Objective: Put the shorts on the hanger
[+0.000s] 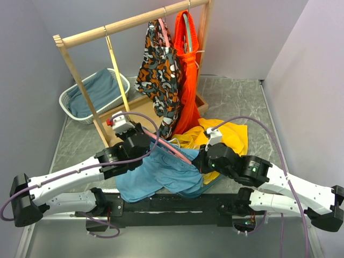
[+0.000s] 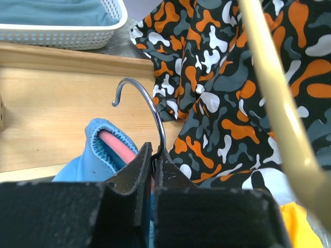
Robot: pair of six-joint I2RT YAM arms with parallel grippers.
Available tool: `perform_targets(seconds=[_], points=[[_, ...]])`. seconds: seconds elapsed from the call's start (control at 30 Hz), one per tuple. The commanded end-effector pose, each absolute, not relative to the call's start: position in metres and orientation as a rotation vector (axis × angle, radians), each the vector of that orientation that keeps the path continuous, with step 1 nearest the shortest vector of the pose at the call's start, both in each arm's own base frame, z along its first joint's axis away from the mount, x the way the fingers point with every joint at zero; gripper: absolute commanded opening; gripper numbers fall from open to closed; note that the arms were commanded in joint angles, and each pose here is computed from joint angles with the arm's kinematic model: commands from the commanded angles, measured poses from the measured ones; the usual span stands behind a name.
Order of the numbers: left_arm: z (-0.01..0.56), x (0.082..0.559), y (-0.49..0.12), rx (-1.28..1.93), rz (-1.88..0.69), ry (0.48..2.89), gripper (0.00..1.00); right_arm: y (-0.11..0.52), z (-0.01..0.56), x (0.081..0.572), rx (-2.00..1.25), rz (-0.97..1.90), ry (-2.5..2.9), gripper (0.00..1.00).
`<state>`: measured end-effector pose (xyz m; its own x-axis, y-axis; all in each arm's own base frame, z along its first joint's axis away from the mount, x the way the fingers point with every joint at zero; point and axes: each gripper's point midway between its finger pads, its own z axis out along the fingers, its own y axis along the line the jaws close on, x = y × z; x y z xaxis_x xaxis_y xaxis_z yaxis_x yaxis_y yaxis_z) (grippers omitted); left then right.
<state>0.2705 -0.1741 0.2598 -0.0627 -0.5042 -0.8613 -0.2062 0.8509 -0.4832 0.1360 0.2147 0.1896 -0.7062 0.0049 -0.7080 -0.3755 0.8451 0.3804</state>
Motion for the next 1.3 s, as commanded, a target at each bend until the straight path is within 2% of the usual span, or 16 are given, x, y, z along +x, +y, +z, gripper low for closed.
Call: perform_targets(seconds=[0.0,0.57,0.8,0.83,0.9,0.93,1.27], points=[[0.246,0.271,-0.133,-0.564,-0.063,1.644,0.01,0.195,0.169,0.129,-0.305,0.524,2.344,0.00],[0.238,0.289,-0.142,-0.603,-0.024,1.706,0.01,0.215,0.179,0.120,-0.368,0.533,2.325,0.00],[0.244,0.283,-0.130,-0.684,0.086,1.657,0.01,0.227,0.196,0.116,-0.374,0.616,2.289,0.00],[0.235,0.278,-0.123,-0.638,0.182,1.683,0.01,0.229,0.200,0.117,-0.368,0.635,2.280,0.00],[0.246,0.280,-0.122,-0.714,0.161,1.628,0.01,0.230,0.210,0.115,-0.365,0.664,2.272,0.00],[0.239,0.276,-0.119,-0.659,0.242,1.650,0.01,0.227,0.210,0.114,-0.356,0.653,2.286,0.00],[0.230,0.280,-0.143,-0.669,0.240,1.642,0.01,0.214,0.227,0.109,-0.268,0.694,2.295,0.00]])
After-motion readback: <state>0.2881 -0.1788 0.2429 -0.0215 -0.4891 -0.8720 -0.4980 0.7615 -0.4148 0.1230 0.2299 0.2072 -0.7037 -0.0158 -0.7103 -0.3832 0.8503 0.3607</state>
